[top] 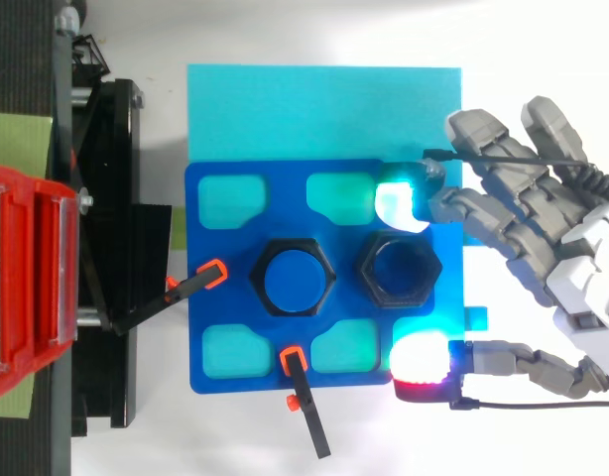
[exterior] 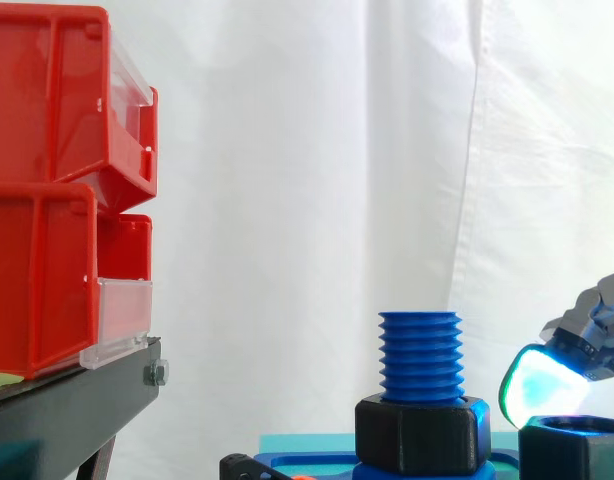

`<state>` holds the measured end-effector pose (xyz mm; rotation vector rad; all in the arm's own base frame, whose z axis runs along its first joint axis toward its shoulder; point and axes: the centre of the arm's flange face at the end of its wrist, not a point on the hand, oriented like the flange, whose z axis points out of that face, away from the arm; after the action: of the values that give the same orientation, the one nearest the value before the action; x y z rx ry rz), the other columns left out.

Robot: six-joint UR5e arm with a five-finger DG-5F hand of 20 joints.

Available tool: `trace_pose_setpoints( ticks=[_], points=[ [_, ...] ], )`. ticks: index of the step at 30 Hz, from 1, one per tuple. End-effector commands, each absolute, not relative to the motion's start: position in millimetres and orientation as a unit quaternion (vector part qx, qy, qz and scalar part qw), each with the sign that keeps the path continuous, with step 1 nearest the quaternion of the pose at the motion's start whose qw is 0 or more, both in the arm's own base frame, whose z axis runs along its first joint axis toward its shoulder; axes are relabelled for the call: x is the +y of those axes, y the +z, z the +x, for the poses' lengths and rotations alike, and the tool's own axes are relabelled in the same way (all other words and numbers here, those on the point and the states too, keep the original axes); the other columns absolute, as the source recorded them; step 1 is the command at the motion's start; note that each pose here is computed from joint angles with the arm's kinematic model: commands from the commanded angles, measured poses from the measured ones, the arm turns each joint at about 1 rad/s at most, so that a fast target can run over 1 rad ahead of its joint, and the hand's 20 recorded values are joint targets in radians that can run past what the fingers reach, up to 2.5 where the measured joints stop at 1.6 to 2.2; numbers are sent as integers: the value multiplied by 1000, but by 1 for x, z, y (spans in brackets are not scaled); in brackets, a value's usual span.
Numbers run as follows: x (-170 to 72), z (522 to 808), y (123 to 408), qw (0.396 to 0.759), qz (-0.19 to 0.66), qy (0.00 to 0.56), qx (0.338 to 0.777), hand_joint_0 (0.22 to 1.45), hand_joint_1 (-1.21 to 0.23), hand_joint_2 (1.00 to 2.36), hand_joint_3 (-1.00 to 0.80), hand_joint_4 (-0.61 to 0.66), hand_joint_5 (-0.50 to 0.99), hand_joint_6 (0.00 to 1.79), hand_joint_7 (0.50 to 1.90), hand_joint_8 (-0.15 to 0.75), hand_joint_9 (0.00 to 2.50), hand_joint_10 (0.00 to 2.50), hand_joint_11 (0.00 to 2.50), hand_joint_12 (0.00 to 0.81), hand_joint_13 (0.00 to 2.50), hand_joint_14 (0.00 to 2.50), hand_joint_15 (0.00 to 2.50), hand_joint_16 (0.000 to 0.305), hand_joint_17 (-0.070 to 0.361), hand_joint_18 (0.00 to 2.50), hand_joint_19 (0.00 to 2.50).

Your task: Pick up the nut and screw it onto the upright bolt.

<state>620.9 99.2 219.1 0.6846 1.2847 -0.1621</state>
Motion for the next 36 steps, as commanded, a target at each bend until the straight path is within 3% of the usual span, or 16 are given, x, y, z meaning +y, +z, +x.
trace_pose_setpoints(
  ticks=[1,9,18,25,36],
  points=[
    [98,620,218,742,312,-75,589,320,-752,1000,-500,315,-245,502,804,333,139,0,0,469,183,0,0,63,142,0,0],
    [98,619,217,740,308,-74,594,327,-772,1000,-500,347,-227,502,867,342,192,0,0,460,256,0,0,62,139,71,0],
    [95,619,216,737,298,-76,601,376,-661,1000,-500,400,-191,502,1047,345,334,0,0,429,371,0,0,54,122,209,0],
    [93,620,217,739,294,-73,602,439,-584,1000,-500,364,-157,501,1153,330,405,0,0,392,418,0,0,47,105,253,0],
    [85,623,217,739,291,-74,603,511,-586,1000,-500,303,-130,503,1269,310,480,0,0,353,464,0,0,39,89,301,0]
  ],
)
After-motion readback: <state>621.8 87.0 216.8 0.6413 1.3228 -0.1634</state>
